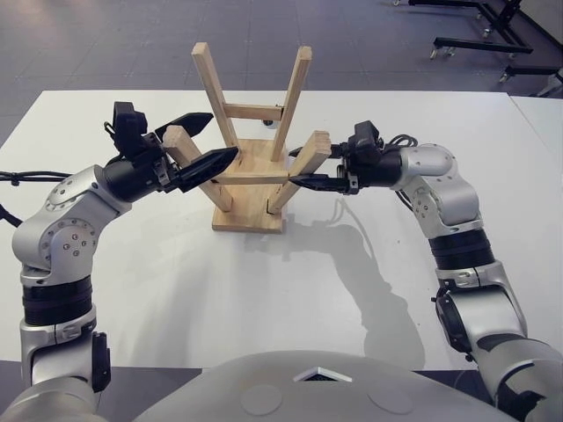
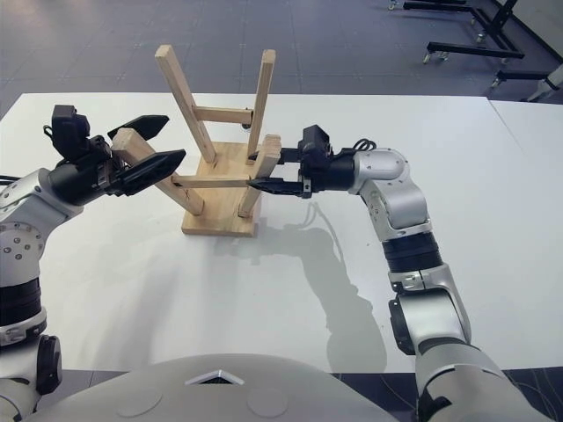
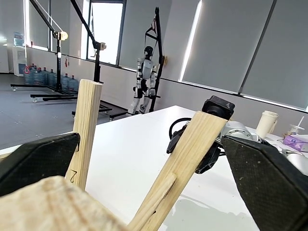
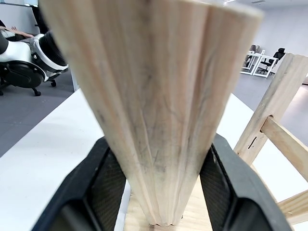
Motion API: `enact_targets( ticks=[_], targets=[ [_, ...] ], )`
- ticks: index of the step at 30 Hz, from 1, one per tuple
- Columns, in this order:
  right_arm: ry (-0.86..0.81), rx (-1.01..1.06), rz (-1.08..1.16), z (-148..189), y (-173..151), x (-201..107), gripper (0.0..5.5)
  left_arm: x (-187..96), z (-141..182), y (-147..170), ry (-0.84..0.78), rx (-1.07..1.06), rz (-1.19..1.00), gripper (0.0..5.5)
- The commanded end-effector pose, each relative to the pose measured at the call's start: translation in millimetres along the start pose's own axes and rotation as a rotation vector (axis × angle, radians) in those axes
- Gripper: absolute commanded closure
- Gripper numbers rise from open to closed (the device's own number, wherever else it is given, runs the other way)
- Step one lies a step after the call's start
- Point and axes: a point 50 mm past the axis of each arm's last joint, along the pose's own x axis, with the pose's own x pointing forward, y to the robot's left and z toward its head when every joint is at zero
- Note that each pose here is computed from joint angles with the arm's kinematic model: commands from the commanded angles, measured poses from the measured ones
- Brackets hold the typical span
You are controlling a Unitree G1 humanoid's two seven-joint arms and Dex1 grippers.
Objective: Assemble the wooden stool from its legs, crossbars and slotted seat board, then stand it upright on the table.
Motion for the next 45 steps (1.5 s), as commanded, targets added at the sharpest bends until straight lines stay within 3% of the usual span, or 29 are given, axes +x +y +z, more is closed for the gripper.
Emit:
enact_targets(
  ticks=[1,6,10,24,34,42,45],
  targets=[
    [0.051,-0.026,0.089,0.3,8.5,19.0,3.46,6.5,-4.2,-4.7,0.004,-0.020,-0.044,0.10],
    [0.059,-0.001,0.092,-4.0,12.7,18.8,3.46,6.2,-4.9,-3.7,0.008,-0.020,-0.042,0.10],
    [0.052,-0.005,0.076,-1.8,12.0,18.2,2.53,6.3,-4.1,-2.7,0.007,-0.017,-0.041,0.10],
    [0.021,-0.011,-0.001,2.6,14.2,-4.4,0.18,6.2,-2.2,-2.8,0.003,-0.009,-0.042,0.10],
    [-0.105,-0.026,-0.112,30.0,25.7,-36.3,0.14,8.8,0.3,-7.4,0.002,0.001,-0.046,0.10],
    [-0.433,-0.130,-0.421,88.1,33.9,-67.0,0.14,27.0,0.3,-30.7,-0.004,0.002,-0.085,0.10],
    [-0.471,-0.175,-0.484,103.4,35.0,-66.6,0.14,32.2,-2.0,-34.9,0.000,-0.005,-0.084,0.10]
  ],
)
